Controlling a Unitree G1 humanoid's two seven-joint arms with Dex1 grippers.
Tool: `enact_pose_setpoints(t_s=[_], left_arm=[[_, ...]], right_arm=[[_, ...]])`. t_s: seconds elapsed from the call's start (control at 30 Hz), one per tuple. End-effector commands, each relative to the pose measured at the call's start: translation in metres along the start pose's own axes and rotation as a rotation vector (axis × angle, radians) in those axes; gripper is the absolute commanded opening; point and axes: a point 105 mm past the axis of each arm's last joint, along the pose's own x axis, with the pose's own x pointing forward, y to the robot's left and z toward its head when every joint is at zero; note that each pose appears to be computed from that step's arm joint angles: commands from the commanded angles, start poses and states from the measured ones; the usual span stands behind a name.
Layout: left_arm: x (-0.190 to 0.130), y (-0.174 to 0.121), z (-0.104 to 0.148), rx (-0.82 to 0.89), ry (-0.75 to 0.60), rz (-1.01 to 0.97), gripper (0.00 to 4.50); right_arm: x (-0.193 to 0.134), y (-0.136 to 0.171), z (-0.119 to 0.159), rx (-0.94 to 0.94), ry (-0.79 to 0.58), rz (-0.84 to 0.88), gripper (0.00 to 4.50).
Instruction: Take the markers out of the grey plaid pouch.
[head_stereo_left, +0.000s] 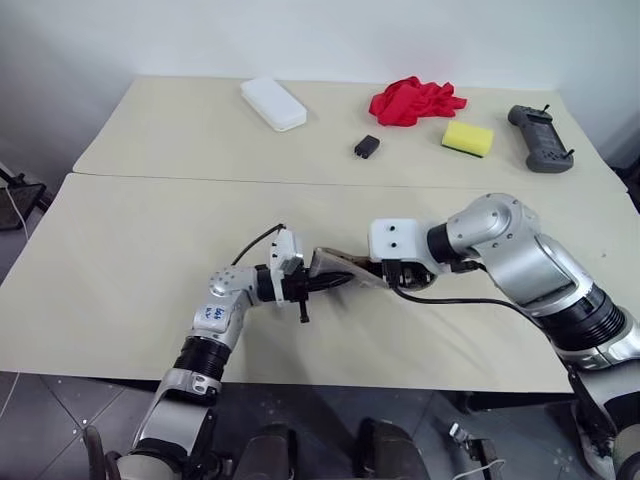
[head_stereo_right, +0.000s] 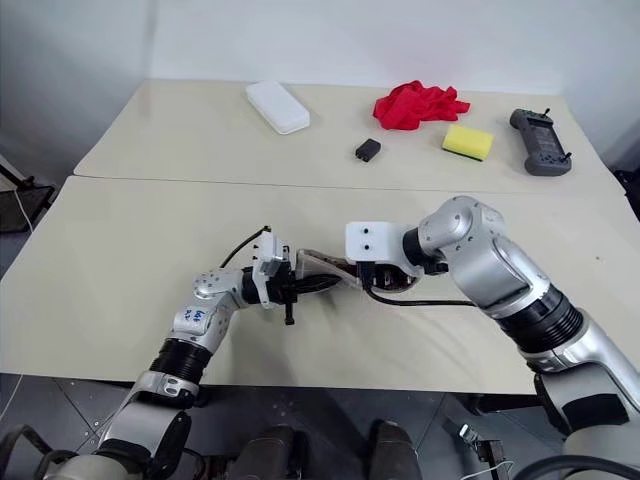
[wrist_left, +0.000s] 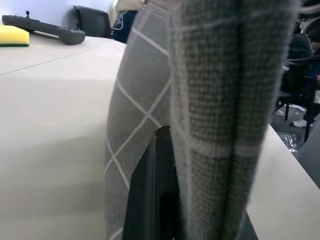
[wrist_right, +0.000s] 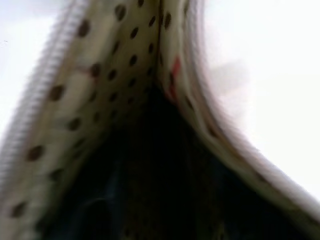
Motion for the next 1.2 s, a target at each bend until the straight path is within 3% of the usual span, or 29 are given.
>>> enact_pose_setpoints(t_s=[0.03,0.4,0.63,0.7,0.93,1.2], left_arm=[[0.0,-0.003,-0.009,-0.033,0.018,-0.002,0.0],[0.0,-0.002,-0.007,-0.061,0.003,0.003,0.0],[-0.004,0.0,-0.007,-0.057,0.007,0.02,0.0],[-0.005,0.0,-0.007,-0.055,0.01,0.028,0.0],[-0.009,0.0,-0.008,-0.055,0.015,0.041,0.0],[-0.01,-0.001,-0.009,-0.055,0.018,0.043,0.0]], right_arm=[[0.006,-0.008,-0.002,-0.071,0.023,-0.069,3.31],[0.031,-0.003,-0.033,-0.026,0.127,-0.019,3.31],[0.021,-0.01,-0.023,-0.085,0.092,-0.028,1.1],[0.012,-0.012,-0.013,-0.131,0.054,-0.028,0.67],[-0.019,-0.02,-0.002,-0.147,-0.045,-0.065,0.63],[-0.038,-0.012,-0.011,-0.134,-0.325,-0.022,0.63]])
